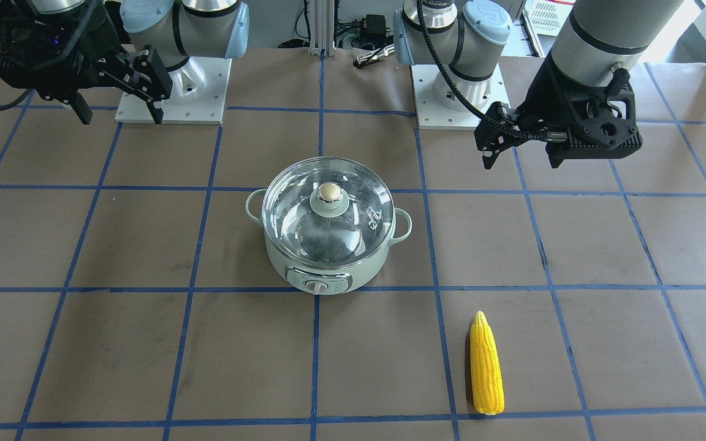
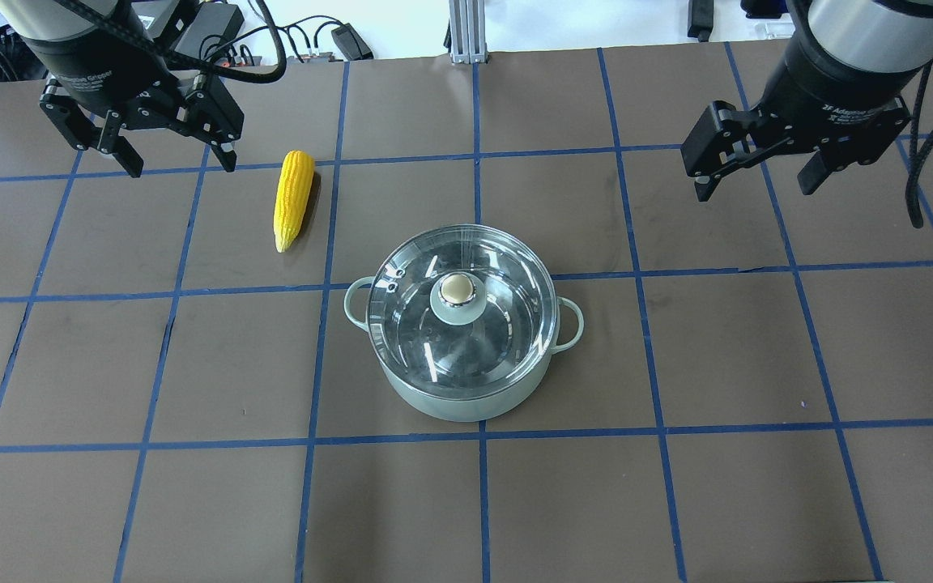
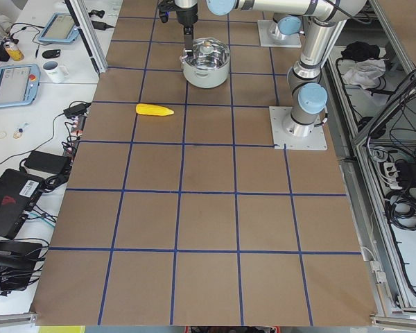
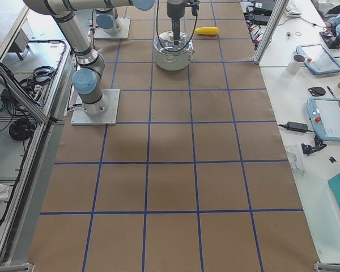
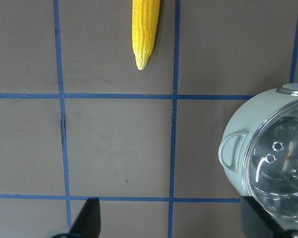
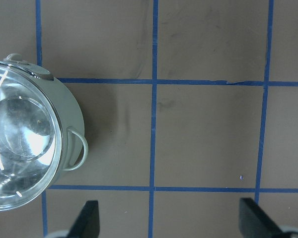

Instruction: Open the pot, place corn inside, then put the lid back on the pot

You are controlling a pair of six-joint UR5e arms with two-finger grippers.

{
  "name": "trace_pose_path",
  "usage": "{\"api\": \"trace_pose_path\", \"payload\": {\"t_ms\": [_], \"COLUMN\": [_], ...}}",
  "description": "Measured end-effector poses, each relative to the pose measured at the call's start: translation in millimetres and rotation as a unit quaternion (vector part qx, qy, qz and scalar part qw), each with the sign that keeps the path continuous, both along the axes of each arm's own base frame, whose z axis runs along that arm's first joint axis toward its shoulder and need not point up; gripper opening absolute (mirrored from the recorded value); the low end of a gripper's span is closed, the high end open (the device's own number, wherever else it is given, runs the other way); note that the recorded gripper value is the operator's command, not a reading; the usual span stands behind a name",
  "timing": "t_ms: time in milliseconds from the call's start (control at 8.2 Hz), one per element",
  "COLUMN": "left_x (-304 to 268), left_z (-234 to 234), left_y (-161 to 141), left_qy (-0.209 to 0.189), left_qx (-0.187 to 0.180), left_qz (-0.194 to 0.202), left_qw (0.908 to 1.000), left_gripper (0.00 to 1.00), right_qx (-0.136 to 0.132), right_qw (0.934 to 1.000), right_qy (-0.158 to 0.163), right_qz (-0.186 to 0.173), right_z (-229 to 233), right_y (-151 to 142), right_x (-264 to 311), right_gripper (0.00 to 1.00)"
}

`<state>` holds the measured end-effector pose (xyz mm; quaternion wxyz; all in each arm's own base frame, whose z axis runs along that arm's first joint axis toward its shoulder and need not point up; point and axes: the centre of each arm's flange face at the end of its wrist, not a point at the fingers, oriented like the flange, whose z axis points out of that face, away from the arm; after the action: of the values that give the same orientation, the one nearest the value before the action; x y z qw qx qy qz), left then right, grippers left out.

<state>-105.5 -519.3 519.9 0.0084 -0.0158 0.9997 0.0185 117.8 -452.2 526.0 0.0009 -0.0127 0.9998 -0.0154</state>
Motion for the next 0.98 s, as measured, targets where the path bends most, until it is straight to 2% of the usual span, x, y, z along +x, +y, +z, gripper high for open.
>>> {"api": "trace_pose_path", "payload": {"t_ms": [610,976], "left_x": [0.6,13.6], "left_z": [-3.6,-32.2], "left_y": [-4.1,-42.3], "left_qy": [0.000,-0.002], "left_qx": [-0.001,-0.022], "left_qz": [-0.009,-0.082], "left_qw": [1.0000,0.9964], "left_gripper": [1.00,1.00], "right_qx": [0.002,0.009], "right_qw": [1.0000,1.0000], "right_qy": [0.000,-0.002], "right_qz": [-0.001,0.002], "right_z": [-1.3,-8.0], "right_y": [-0.2,-2.6], "right_x": [0.1,8.6], "right_gripper": [1.00,1.00]}}
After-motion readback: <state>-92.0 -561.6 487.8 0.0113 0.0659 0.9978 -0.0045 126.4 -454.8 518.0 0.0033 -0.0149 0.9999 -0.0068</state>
